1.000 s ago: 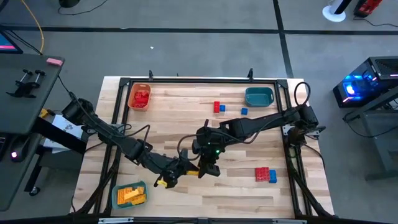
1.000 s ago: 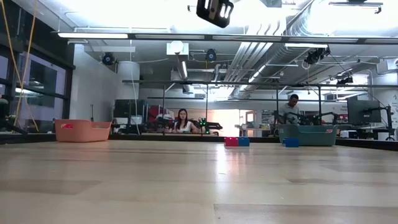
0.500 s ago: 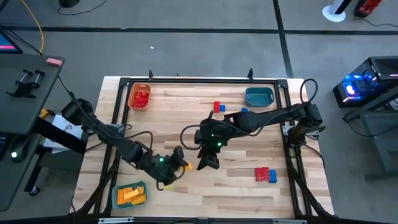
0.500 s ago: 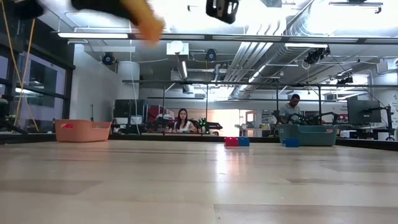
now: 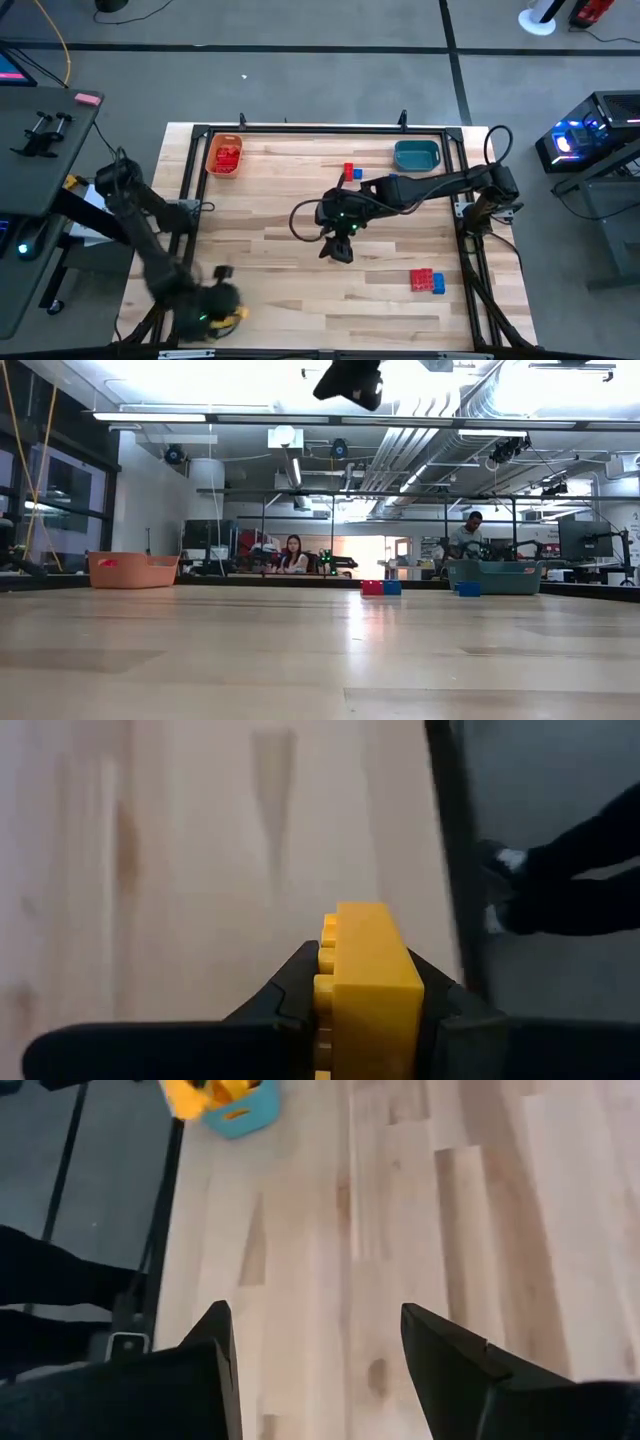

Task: Sort blocks
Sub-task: Put the yellow game piece into the green bin, then put the blue game piece into the blue bin

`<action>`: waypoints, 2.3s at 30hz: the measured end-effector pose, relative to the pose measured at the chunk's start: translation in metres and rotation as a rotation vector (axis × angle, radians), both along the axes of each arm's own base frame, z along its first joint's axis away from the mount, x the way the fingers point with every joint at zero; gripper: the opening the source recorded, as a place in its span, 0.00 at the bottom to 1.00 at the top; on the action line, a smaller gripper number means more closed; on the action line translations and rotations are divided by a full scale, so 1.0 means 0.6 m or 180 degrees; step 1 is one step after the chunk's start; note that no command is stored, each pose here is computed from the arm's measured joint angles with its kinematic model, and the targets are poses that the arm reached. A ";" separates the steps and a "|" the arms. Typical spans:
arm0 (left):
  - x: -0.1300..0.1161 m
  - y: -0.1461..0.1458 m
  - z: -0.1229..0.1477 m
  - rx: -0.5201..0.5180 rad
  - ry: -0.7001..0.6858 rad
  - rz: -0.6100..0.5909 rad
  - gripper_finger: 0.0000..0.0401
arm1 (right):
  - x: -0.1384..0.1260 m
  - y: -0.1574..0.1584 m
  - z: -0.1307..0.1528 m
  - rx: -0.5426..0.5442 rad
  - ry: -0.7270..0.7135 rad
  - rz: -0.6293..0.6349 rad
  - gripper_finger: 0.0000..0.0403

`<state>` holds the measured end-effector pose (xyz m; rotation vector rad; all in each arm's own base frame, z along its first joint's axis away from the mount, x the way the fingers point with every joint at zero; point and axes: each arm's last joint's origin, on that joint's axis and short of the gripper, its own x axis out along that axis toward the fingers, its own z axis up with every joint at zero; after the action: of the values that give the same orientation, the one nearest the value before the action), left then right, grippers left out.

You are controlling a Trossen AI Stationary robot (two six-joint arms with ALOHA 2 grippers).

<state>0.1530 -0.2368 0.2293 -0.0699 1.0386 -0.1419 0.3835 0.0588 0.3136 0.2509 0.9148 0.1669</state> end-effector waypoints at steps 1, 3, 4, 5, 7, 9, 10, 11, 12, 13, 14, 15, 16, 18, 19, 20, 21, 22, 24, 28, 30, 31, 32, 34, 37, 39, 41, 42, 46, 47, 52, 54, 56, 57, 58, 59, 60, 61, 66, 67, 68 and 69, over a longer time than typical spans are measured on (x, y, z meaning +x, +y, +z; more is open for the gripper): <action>-0.015 -0.008 0.002 -0.0049 0.0015 0.0061 0.15 | 0.001 -0.004 0.000 -0.0018 -0.0009 -0.0002 0.41; -0.044 -0.017 0.004 -0.0087 0.0085 0.0253 0.15 | 0.002 -0.010 0.000 -0.0033 -0.0014 -0.0019 0.41; -0.057 -0.018 0.005 -0.0102 0.0132 0.0374 0.15 | 0.002 -0.013 0.000 -0.0036 -0.0013 -0.0029 0.41; -0.067 -0.019 0.003 -0.0119 0.0185 0.0470 0.15 | 0.002 -0.016 0.000 -0.0036 -0.0014 -0.0043 0.41; -0.085 -0.021 0.002 -0.0149 0.0292 0.0589 0.15 | 0.003 -0.021 0.000 -0.0025 -0.0008 -0.0081 0.41; -0.097 -0.026 0.001 -0.0200 0.0368 0.0568 0.15 | 0.003 -0.023 -0.001 -0.0008 -0.0001 -0.0112 0.41; -0.101 -0.028 0.001 -0.0212 0.0413 0.0524 0.15 | 0.003 -0.023 -0.001 -0.0008 0.0001 -0.0114 0.41; -0.106 -0.030 0.001 -0.0218 0.0466 0.0486 0.15 | 0.003 -0.023 -0.001 -0.0008 0.0000 -0.0113 0.41; -0.109 -0.031 0.000 -0.0224 0.0512 0.0455 0.15 | 0.003 -0.023 -0.001 -0.0009 0.0000 -0.0111 0.41; -0.112 -0.032 0.000 -0.0234 0.0550 0.0427 0.15 | 0.003 -0.023 -0.001 -0.0013 -0.0001 -0.0106 0.41; -0.114 -0.033 0.000 -0.0243 0.0588 0.0406 0.15 | 0.003 -0.023 -0.001 -0.0015 -0.0002 -0.0103 0.41; -0.116 -0.033 0.000 -0.0244 0.0606 0.0390 0.15 | 0.003 -0.023 -0.001 -0.0016 -0.0001 -0.0102 0.41; -0.116 -0.034 0.000 -0.0246 0.0608 0.0383 0.16 | 0.003 -0.023 -0.001 -0.0015 -0.0001 -0.0101 0.41; -0.117 -0.034 0.000 -0.0244 0.0591 0.0376 0.22 | 0.003 -0.023 -0.001 -0.0015 -0.0001 -0.0099 0.41; -0.117 -0.034 0.000 -0.0238 0.0574 0.0380 0.26 | 0.003 -0.023 -0.001 -0.0014 -0.0002 -0.0099 0.41; -0.117 -0.034 0.000 -0.0233 0.0551 0.0384 0.30 | 0.003 -0.023 -0.001 -0.0014 -0.0002 -0.0100 0.41; -0.116 -0.034 0.000 -0.0224 0.0526 0.0381 0.34 | 0.003 -0.023 -0.001 -0.0015 -0.0001 -0.0100 0.41; -0.116 -0.034 0.000 -0.0205 0.0508 0.0351 0.37 | 0.003 -0.023 -0.001 -0.0014 -0.0001 -0.0099 0.41; -0.116 -0.034 0.000 -0.0172 0.0493 0.0289 0.43 | 0.003 -0.023 -0.001 -0.0012 0.0000 -0.0101 0.41; -0.116 -0.034 0.000 -0.0166 0.0490 0.0276 0.49 | 0.003 -0.022 -0.001 0.0008 0.0007 -0.0121 0.41; -0.115 -0.033 0.001 -0.0170 0.0483 0.0277 0.50 | 0.003 -0.022 -0.001 0.0015 0.0009 -0.0116 0.41; -0.114 -0.031 0.004 -0.0169 0.0468 0.0269 0.50 | 0.003 -0.022 -0.001 0.0023 0.0010 -0.0105 0.41; -0.112 -0.028 0.006 -0.0165 0.0444 0.0247 0.50 | 0.003 -0.022 -0.001 0.0039 0.0011 -0.0084 0.41; -0.104 -0.020 0.016 -0.0119 0.0299 0.0199 0.50 | 0.003 -0.021 -0.001 0.0085 0.0026 -0.0045 0.41; -0.083 0.007 0.033 0.0142 -0.0093 0.0221 0.51 | -0.002 -0.019 -0.004 0.0208 0.0149 0.0053 0.41; -0.064 0.033 0.045 0.0439 -0.0410 0.0351 0.51 | -0.011 -0.014 -0.010 0.0241 0.0365 0.0042 0.41; -0.040 0.066 0.053 0.0803 -0.0663 0.0648 0.51 | -0.025 -0.008 -0.018 0.0139 0.0679 -0.0008 0.41; -0.026 0.084 0.056 0.0967 -0.0761 0.0844 0.50 | -0.034 -0.004 -0.023 0.0028 0.0850 -0.0055 0.41; 0.041 0.146 0.066 0.1164 -0.1105 0.1718 0.49 | -0.070 0.019 -0.062 -0.0389 0.1490 -0.0407 0.41; 0.060 0.159 0.068 0.1084 -0.1152 0.1917 0.49 | -0.080 0.026 -0.075 -0.0413 0.1633 -0.0480 0.41; 0.154 0.194 0.084 0.0515 -0.1260 0.1668 0.49 | -0.144 0.081 -0.138 -0.0315 0.2259 -0.0704 0.41; 0.186 0.197 0.093 0.0347 -0.1433 0.1121 0.49 | -0.173 0.106 -0.157 -0.0268 0.2487 -0.0786 0.41; 0.215 0.197 0.102 0.0181 -0.1708 0.0632 0.49 | -0.203 0.129 -0.164 -0.0190 0.2650 -0.0904 0.41; 0.225 0.199 0.104 0.0142 -0.1810 0.0476 0.49 | -0.217 0.141 -0.164 -0.0150 0.2716 -0.0954 0.41; 0.234 0.202 0.104 0.0132 -0.1883 0.0397 0.49 | -0.230 0.152 -0.164 -0.0113 0.2763 -0.1009 0.41; 0.241 0.206 0.103 0.0132 -0.1930 0.0382 0.49 | -0.242 0.162 -0.162 -0.0076 0.2817 -0.1080 0.41; 0.247 0.211 0.100 0.0156 -0.1940 0.0409 0.49 | -0.255 0.171 -0.157 -0.0062 0.2858 -0.1143 0.41; 0.251 0.218 0.097 0.0182 -0.1919 0.0447 0.49 | -0.267 0.179 -0.151 -0.0076 0.2903 -0.1224 0.41; 0.269 0.241 0.070 0.0167 -0.1681 0.0688 0.49 | -0.324 0.200 -0.142 -0.0493 0.3260 -0.1543 0.37; 0.272 0.243 0.067 0.0125 -0.1645 0.0682 0.49 | -0.332 0.201 -0.141 -0.0579 0.3327 -0.1562 0.34; 0.274 0.243 0.063 0.0081 -0.1609 0.0666 0.49 | -0.338 0.201 -0.141 -0.0649 0.3379 -0.1562 0.31; 0.276 0.243 0.060 0.0034 -0.1586 0.0648 0.49 | -0.343 0.201 -0.145 -0.0684 0.3420 -0.1557 0.26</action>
<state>0.3184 -0.0908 0.2654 -0.1230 0.5305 0.0326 0.1780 0.1794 0.2269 0.3609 1.8816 -0.5780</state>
